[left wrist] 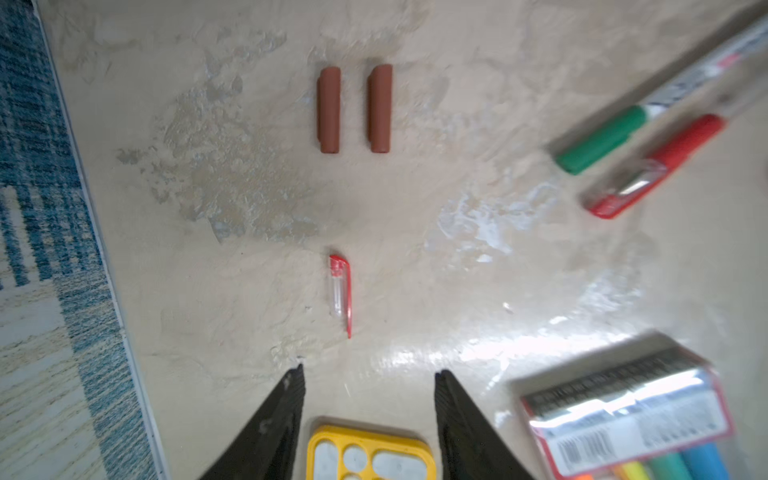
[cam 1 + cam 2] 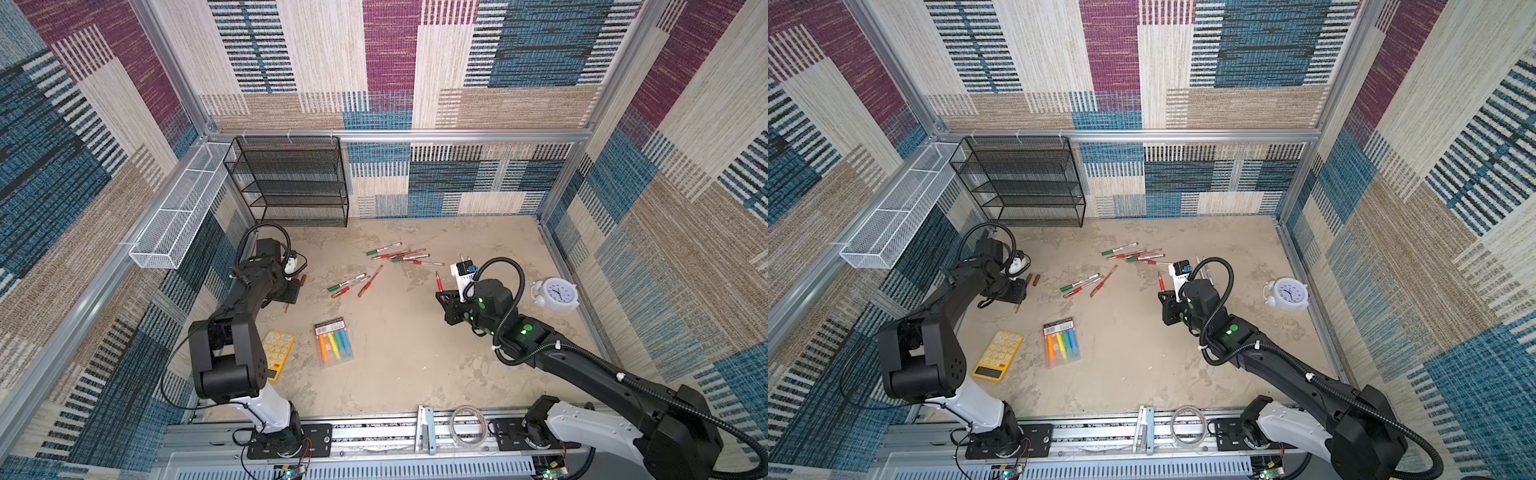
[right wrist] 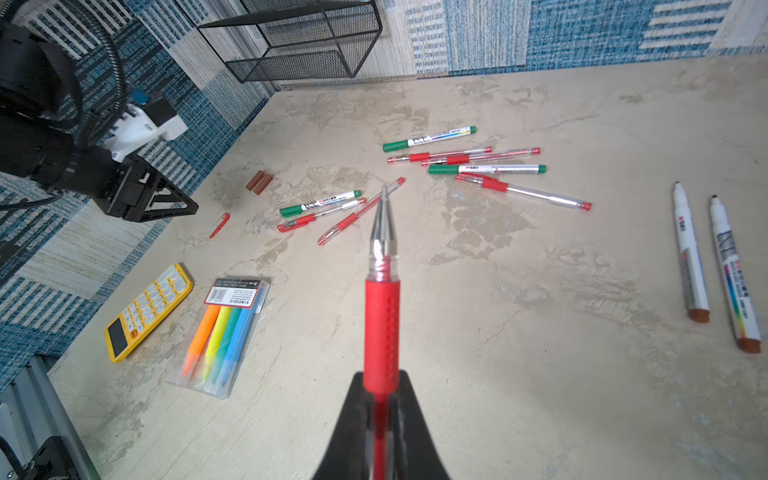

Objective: Open the pen caps
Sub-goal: 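Lower the uncapped red pen onto the table and open right gripper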

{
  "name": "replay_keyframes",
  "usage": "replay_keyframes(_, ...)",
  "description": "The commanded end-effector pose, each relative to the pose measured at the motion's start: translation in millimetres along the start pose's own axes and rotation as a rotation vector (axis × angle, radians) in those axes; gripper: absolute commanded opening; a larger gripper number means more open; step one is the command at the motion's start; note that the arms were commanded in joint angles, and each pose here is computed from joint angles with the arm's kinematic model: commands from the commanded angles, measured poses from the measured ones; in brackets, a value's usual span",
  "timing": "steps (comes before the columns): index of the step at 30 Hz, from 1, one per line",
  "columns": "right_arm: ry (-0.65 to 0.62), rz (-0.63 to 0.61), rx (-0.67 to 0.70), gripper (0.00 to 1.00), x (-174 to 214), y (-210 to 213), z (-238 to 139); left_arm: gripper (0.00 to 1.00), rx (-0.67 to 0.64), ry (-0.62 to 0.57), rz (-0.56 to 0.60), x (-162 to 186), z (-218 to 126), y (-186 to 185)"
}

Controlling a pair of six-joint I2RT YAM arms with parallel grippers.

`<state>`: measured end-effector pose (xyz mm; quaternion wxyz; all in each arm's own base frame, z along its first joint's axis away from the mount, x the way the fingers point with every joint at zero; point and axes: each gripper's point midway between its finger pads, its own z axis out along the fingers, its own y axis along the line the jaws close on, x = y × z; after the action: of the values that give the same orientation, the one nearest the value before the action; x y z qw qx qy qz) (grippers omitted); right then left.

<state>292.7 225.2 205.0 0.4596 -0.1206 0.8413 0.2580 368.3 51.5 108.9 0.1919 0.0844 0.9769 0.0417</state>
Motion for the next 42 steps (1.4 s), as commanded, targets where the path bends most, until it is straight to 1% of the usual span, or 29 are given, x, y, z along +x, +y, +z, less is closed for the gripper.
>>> replay_keyframes(1, 0.011, -0.028, 0.032, 0.00, -7, -8, 6, 0.59, 0.073, -0.121, -0.048, -10, -24, -17)
replay_keyframes(6, 0.069, -0.040, 0.088, 0.00, -5, -27, 21, 0.71, 0.153, -0.297, -0.062, -8, -66, -39)
replay_keyframes(10, 0.132, -0.028, 0.138, 0.00, 4, -53, 32, 0.78, 0.234, -0.447, -0.056, -3, -95, -60)
replay_keyframes(12, 0.162, -0.028, 0.162, 0.00, 10, -65, 35, 0.80, 0.270, -0.495, -0.058, -1, -107, -68)
replay_keyframes(14, 0.192, -0.036, 0.193, 0.00, 17, -81, 38, 0.84, 0.307, -0.523, -0.063, 1, -114, -75)
replay_keyframes(17, 0.246, -0.027, 0.252, 0.00, 28, -107, 40, 0.86, 0.341, -0.533, -0.081, 1, -116, -80)
replay_keyframes(21, 0.317, -0.022, 0.325, 0.00, 47, -138, 37, 0.86, 0.343, -0.557, -0.102, -2, -120, -80)
replay_keyframes(26, 0.418, -0.020, 0.430, 0.00, 69, -174, 29, 0.86, 0.348, -0.556, -0.105, -2, -120, -80)
replay_keyframes(30, 0.472, 0.013, 0.461, 0.00, 87, -198, 21, 0.86, 0.359, -0.565, -0.103, -2, -120, -82)
replay_keyframes(33, 0.474, 0.063, 0.463, 0.00, 92, -211, 18, 0.86, 0.348, -0.562, -0.105, -3, -120, -80)
replay_keyframes(42, 0.536, 0.077, 0.519, 0.00, 114, -243, 18, 0.86, 0.343, -0.573, -0.115, -4, -122, -77)
